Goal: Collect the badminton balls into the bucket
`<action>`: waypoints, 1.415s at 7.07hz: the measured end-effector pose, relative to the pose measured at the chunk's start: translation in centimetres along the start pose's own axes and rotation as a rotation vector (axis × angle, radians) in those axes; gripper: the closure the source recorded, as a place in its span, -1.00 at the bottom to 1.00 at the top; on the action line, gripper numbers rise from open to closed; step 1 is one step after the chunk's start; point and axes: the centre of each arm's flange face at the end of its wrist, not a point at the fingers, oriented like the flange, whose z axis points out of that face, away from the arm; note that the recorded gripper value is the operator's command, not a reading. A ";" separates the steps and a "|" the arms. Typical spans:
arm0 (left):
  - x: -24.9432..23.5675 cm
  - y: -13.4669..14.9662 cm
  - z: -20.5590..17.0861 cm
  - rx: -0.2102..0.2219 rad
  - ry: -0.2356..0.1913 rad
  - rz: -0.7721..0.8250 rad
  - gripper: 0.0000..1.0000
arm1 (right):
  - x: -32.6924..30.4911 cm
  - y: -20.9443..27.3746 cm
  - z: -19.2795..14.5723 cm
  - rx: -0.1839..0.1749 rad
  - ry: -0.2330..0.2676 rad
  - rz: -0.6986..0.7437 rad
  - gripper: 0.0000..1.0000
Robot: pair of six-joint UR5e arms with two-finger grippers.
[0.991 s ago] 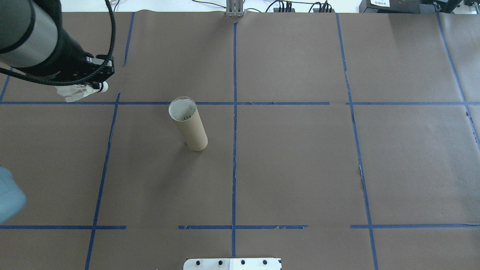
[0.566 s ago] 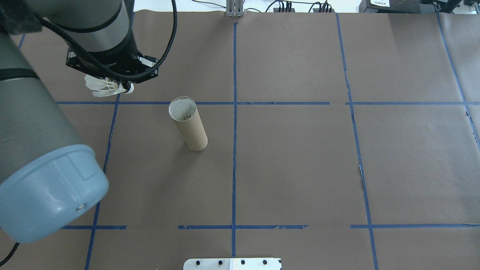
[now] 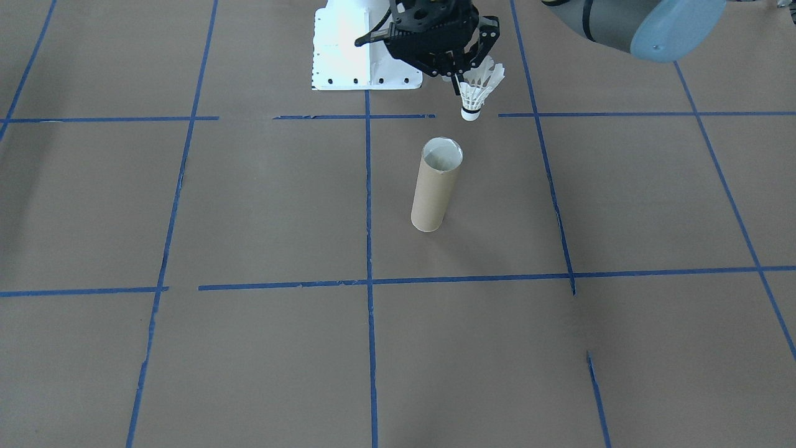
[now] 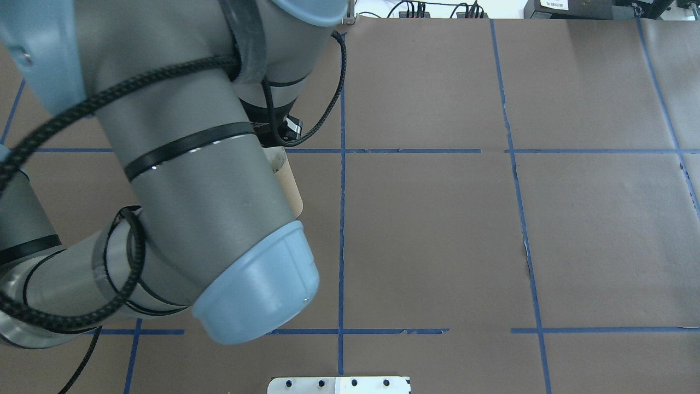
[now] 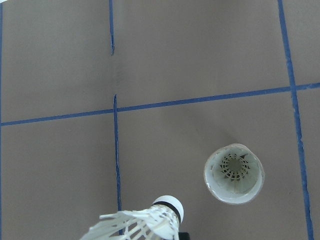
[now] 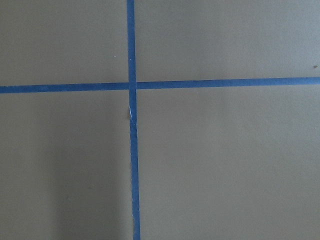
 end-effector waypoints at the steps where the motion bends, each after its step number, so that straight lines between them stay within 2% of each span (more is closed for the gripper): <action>1: 1.3 -0.3 0.8 -0.005 -0.023 0.057 1.00 | 0.0 0.0 0.0 0.000 0.000 0.000 -1.00; 2: 2.1 -0.8 1.5 -0.009 -0.034 0.105 1.00 | 0.0 0.0 0.0 0.000 0.000 0.000 -1.00; 5: 4.6 -1.6 3.5 -0.005 -0.021 0.154 1.00 | 0.0 0.0 0.0 0.000 0.000 0.000 -1.00; 6: 4.9 -1.8 3.7 -0.002 -0.016 0.157 0.76 | 0.0 0.0 0.0 0.000 0.000 0.000 -1.00; 7: 5.0 -1.9 3.9 -0.002 -0.015 0.157 -0.98 | 0.0 0.0 0.0 0.000 0.000 0.000 -1.00; 10: 4.4 -1.5 4.9 0.011 0.000 0.163 -1.00 | 0.0 0.0 0.0 0.000 0.000 0.000 -1.00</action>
